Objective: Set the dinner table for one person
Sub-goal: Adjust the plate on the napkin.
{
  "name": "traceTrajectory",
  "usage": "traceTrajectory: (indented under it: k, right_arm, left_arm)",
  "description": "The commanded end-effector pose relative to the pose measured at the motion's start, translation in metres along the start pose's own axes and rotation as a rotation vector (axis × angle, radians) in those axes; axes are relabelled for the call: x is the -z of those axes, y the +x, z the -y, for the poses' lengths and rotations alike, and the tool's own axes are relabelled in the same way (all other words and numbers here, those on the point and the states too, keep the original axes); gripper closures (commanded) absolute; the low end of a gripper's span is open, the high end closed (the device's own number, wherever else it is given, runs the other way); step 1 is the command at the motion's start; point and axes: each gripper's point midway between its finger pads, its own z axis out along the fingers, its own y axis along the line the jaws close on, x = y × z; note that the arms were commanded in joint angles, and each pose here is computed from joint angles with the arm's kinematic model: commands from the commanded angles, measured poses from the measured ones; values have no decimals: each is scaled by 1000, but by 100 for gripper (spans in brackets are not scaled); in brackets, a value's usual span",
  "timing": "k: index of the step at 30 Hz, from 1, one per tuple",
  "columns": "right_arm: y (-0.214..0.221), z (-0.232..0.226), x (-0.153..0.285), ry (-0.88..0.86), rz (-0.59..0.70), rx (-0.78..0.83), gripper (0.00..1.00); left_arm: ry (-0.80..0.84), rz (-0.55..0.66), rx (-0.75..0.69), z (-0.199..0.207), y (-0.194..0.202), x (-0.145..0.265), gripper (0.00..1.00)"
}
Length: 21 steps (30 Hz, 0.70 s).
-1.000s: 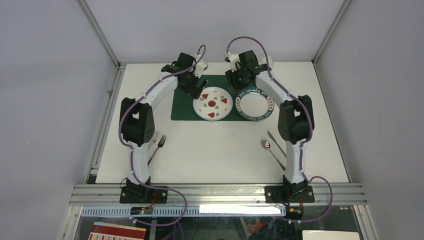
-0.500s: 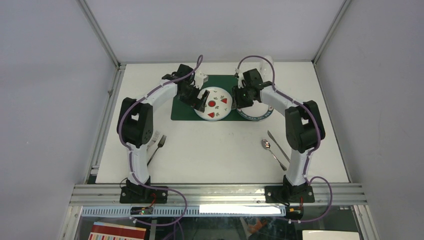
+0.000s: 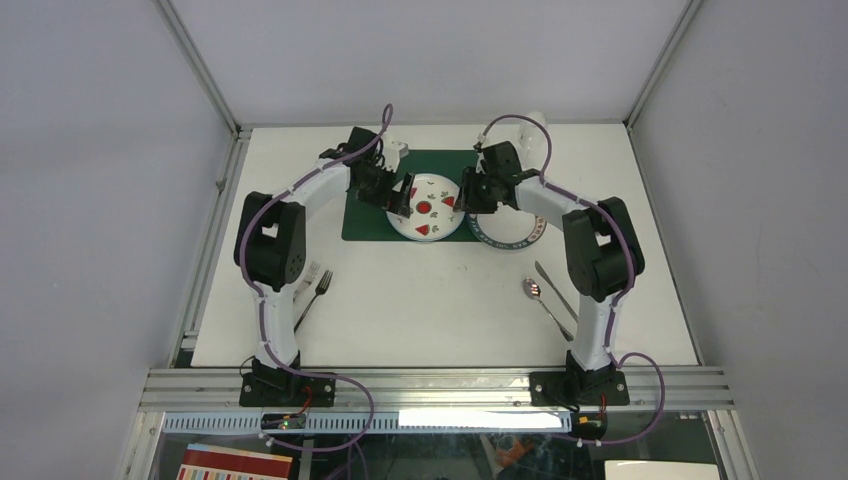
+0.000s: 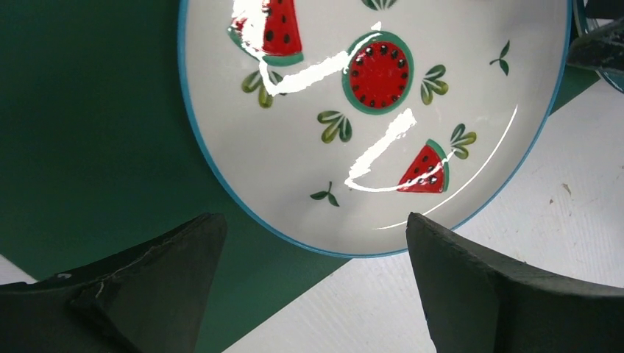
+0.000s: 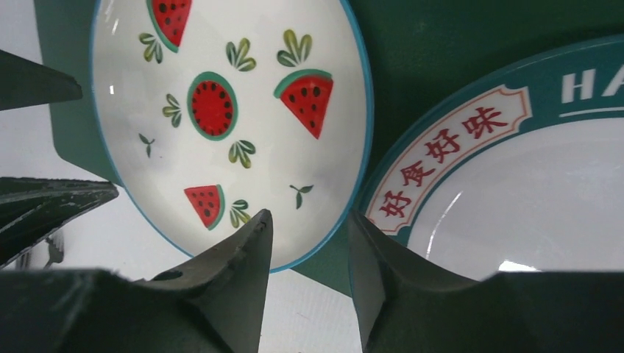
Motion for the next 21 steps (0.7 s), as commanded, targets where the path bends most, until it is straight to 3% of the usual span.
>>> traceTrajectory:
  k: [1, 9, 21]
  right_arm:
    - [-32, -37, 15, -95, 86, -27, 55]
    - [-12, -40, 5, -93, 30, -47, 56]
    - [17, -31, 26, -76, 4, -17, 56]
  left_arm:
    - [-41, 129, -1, -14, -43, 20, 1]
    - [-31, 114, 33, -43, -46, 5, 2]
    - [15, 111, 34, -38, -47, 1, 2]
